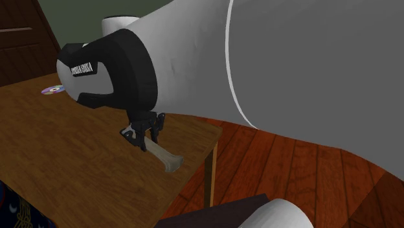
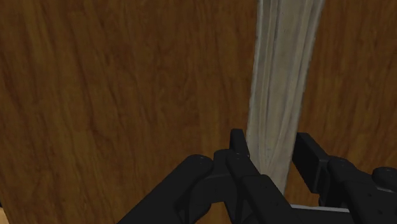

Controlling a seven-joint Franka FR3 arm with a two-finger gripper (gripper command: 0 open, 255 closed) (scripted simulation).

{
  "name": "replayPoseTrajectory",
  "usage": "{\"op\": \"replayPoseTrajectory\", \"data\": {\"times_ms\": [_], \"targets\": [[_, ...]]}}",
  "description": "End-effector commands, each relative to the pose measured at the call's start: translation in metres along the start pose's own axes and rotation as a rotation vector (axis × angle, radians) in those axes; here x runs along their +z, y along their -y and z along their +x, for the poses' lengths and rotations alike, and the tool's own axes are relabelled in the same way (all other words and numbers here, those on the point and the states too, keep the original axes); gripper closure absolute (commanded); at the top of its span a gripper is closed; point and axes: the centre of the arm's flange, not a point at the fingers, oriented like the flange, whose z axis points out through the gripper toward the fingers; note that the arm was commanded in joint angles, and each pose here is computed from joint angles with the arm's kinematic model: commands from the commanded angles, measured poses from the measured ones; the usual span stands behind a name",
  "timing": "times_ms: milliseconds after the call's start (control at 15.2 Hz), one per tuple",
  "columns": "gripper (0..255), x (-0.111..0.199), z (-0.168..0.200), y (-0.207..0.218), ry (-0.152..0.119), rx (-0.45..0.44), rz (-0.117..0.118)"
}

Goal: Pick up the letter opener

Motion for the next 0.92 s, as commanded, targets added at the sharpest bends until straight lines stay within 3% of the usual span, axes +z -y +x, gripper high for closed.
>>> {"op": "replayPoseTrajectory", "data": {"times_ms": [0,858], "targets": [[255,0.005,-0.001,0.004,0.007,-0.003,0.005],[255,-0.063,-0.001,0.006,0.007,-0.003,0.005]]}}
